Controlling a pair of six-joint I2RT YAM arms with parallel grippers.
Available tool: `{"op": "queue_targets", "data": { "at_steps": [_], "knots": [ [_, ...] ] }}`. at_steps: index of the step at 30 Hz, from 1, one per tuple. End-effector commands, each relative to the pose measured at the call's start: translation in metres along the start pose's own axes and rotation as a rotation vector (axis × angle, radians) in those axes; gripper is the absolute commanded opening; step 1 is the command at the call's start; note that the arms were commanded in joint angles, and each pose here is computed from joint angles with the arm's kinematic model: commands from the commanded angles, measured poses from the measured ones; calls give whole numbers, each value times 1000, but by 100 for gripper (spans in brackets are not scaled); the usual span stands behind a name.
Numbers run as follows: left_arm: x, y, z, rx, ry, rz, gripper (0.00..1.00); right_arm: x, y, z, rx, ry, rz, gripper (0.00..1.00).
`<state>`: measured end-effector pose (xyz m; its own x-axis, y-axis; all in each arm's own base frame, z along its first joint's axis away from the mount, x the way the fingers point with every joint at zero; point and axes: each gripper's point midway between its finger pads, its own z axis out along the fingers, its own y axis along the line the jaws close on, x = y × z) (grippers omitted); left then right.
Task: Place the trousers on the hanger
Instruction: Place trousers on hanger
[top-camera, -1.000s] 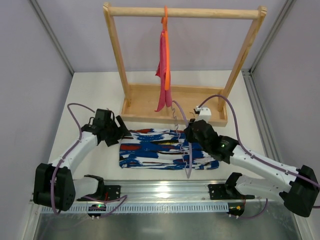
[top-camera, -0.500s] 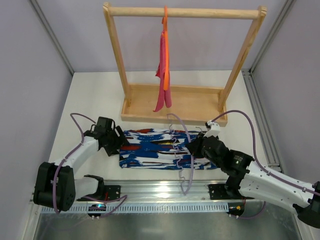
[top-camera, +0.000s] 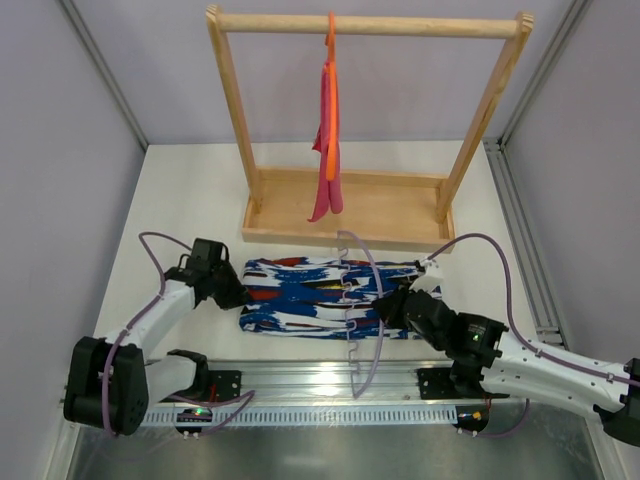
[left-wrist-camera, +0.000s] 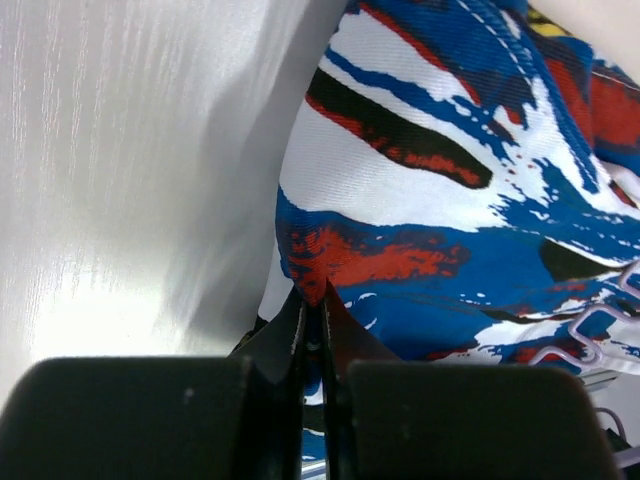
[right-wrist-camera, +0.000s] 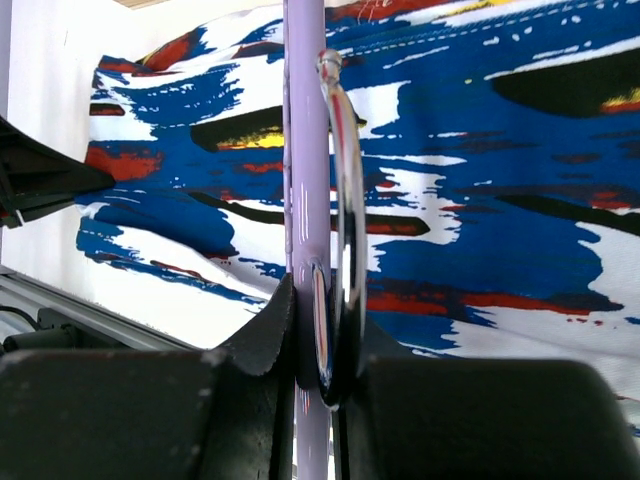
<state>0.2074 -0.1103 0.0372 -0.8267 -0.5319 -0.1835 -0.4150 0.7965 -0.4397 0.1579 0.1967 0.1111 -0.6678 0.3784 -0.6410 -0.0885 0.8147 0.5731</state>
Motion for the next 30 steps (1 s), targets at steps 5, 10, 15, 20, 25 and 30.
{"op": "queue_targets", "data": {
  "at_steps": [5, 10, 15, 20, 25, 30],
  "knots": [
    [-7, -23, -29, 112, -62, 18, 1, 10, -9, 3, 73, -3, 44, 4],
    [1, -27, -38, 141, -49, 10, 1, 15, -6, 0, 64, 1, 29, 4],
    [4, -30, -45, 145, -47, 9, 1, 18, -6, 0, 59, -1, 25, 4],
    [-2, -27, -58, 106, -89, 8, 1, 18, 3, -1, 20, 1, -2, 4],
    [-7, -18, -61, 51, -119, 1, 0, -12, 18, -14, -13, -78, -19, 4],
    [-8, -15, -65, 30, -127, -2, 0, -28, 33, -25, -65, -105, -7, 4]
  ]
}}
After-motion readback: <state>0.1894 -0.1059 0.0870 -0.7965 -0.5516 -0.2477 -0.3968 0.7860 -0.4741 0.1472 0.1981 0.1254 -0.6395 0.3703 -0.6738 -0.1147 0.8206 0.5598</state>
